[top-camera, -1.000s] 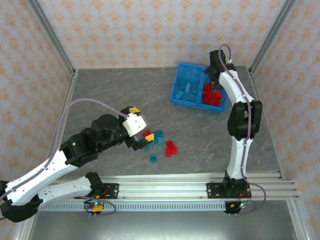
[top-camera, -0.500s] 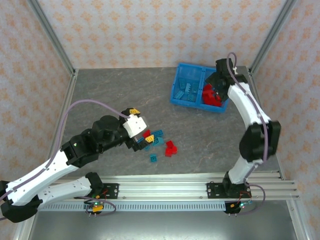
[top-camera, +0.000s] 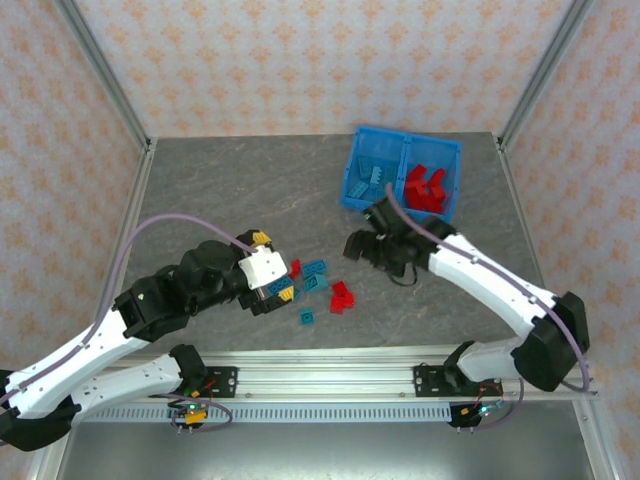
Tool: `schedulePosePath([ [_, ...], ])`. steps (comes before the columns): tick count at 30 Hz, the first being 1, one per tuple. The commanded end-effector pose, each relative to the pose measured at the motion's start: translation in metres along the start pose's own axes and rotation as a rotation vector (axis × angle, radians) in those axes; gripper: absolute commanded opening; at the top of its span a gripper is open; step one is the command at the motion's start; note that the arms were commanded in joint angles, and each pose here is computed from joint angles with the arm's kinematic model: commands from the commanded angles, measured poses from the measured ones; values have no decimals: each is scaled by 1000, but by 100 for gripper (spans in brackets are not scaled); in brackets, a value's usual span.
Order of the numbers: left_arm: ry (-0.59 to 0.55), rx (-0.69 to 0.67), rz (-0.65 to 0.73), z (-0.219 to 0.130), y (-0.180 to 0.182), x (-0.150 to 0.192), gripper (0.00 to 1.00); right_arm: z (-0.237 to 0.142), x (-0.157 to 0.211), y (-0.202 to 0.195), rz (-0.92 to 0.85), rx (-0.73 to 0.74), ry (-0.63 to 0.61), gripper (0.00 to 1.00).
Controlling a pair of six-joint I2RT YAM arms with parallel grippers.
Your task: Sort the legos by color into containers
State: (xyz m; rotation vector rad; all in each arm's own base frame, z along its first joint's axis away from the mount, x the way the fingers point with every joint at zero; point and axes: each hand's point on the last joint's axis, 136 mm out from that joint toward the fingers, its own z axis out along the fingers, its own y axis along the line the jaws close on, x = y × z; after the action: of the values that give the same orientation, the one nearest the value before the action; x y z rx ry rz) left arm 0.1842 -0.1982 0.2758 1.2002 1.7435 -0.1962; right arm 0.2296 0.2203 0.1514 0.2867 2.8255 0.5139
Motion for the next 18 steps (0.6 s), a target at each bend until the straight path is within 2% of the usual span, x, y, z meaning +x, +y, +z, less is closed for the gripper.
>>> schedulePosePath([
  [1, 11, 12, -36, -2, -2, 7, 100, 16, 32, 8, -13, 53, 68, 84],
  [4, -5, 11, -71, -2, -4, 8, 100, 36, 52, 7, 1, 144, 107, 81],
  [7, -7, 4, -87, -5, -4, 12, 100, 49, 62, 28, -76, 156, 111, 81],
  [11, -5, -20, -98, -9, -2, 18, 100, 61, 51, 62, -263, 154, 88, 77],
  [13, -2, -23, -99, -11, -2, 21, 100, 70, 41, 61, -357, 233, 78, 75],
  [18, 10, -33, -100, -16, -2, 27, 100, 100, 40, 54, -487, 332, 167, 82],
])
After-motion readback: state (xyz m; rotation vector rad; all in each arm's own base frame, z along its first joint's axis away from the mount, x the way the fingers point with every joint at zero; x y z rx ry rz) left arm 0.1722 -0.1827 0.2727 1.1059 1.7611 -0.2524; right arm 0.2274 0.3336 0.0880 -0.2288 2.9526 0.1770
